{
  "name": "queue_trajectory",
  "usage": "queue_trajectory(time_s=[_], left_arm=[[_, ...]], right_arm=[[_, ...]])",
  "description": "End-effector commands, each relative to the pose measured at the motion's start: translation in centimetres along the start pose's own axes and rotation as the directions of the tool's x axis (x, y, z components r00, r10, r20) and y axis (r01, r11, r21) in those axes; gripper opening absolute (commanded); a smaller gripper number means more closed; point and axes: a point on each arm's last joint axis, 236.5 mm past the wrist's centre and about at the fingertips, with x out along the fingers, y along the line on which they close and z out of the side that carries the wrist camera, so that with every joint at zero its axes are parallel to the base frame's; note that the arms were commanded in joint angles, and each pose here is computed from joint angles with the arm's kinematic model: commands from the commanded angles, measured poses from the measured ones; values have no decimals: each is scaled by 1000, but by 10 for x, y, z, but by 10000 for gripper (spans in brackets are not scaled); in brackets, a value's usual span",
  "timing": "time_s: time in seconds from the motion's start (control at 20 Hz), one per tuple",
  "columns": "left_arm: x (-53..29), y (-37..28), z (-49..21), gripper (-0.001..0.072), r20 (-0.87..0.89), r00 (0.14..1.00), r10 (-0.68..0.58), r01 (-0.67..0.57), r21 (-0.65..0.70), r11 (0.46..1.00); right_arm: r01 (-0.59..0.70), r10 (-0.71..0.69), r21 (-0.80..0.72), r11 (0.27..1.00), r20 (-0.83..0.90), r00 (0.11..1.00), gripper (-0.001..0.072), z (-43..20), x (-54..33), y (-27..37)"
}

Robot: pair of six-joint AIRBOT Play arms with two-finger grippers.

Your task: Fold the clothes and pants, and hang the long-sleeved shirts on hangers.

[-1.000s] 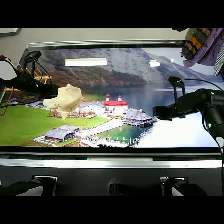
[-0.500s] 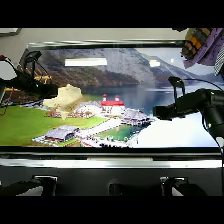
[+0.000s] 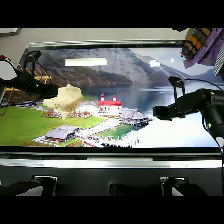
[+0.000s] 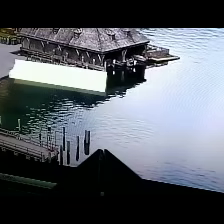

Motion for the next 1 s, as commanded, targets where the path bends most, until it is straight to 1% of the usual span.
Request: queue_trajectory(time_s=[0.0,0.15,0.2,0.25,0.3,0.35,0.4,0.45,0.7,0.8,0.95], left_arm=[[0,0,5,20,22,1000,-1,1,1,1000],[1,0,5,20,21,1000,-1,1,1,1000],[1,2,5,50,21,1000,9,-9,1,1000],[2,7,6,316,19,999,28,-28,2,1000],[4,15,8,683,24,998,60,-60,-7,998],[7,33,11,720,27,991,131,-130,-51,990],[14,52,13,720,20,980,200,-197,-89,976],[26,64,12,720,-5,974,225,-224,-113,968],[128,104,-3,719,-173,960,219,-248,-171,953],[167,108,-9,720,-208,960,188,-230,-197,953],[203,112,-27,715,-279,945,172,-232,-200,952]], right_arm=[[0,0,-1,1000,2,1000,29,0,-1,0],[0,0,-1,1000,2,1000,30,0,-1,0],[0,0,-1,1000,2,1000,30,0,-1,0],[-1,1,-1,1000,2,1000,29,0,0,1],[0,0,-1,1000,2,1000,29,0,-1,0],[0,0,-1,1000,2,1000,29,0,-1,0],[0,0,-1,1000,2,1000,29,0,-1,0],[0,0,-1,1000,2,1000,30,0,-1,0],[0,0,-1,1000,2,1000,29,0,-1,0],[0,0,-1,1000,2,1000,29,0,-1,0],[0,0,-1,1000,2,1000,30,0,-1,0]])
